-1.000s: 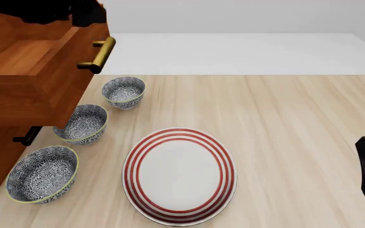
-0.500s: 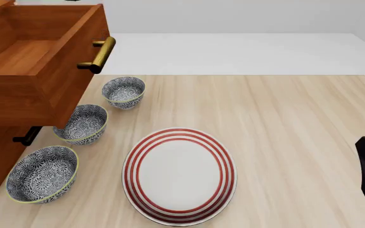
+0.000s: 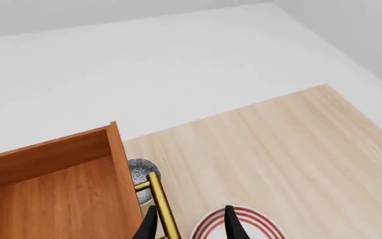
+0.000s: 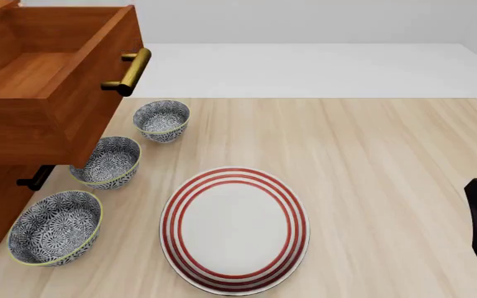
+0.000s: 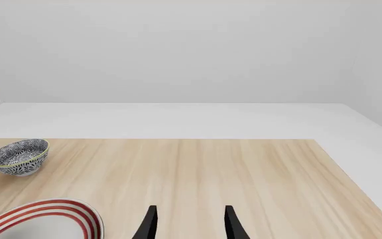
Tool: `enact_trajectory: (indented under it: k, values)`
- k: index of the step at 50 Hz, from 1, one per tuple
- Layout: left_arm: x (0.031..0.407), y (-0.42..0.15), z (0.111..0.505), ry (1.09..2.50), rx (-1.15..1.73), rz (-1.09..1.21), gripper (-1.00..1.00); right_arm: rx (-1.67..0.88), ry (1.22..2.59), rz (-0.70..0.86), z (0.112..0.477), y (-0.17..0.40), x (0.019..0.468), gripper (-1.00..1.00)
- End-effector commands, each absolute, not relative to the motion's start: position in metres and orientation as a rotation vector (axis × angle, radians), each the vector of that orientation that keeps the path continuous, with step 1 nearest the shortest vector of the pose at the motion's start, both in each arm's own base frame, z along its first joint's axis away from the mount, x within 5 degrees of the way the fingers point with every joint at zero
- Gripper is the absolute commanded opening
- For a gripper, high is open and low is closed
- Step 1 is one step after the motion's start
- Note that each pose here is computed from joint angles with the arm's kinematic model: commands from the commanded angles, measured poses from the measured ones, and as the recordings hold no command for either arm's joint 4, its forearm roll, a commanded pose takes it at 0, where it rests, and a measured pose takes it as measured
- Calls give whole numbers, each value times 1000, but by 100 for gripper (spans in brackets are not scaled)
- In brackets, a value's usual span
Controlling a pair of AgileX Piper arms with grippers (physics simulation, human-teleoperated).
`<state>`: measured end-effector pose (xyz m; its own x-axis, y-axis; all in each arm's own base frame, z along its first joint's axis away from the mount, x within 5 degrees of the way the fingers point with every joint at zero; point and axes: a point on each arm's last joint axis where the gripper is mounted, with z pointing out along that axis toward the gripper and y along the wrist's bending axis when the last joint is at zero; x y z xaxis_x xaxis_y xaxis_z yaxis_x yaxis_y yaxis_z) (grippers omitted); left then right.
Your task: Open the top drawer of the cabinet.
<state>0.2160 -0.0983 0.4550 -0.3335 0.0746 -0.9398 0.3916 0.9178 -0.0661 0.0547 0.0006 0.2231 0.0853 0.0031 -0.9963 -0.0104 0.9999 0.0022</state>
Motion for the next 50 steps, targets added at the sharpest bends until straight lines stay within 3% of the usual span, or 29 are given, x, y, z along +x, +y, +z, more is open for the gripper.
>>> enact_trajectory:
  k: [1, 50]
  values:
    - [206, -96, 456, 1872, 338, -350, 100, -6, 1485, 10, 223, 1, 55, 100]
    - [185, -97, 458, 1856, 368, -391, 100, -6, 1485, 10, 223, 1, 55, 100]
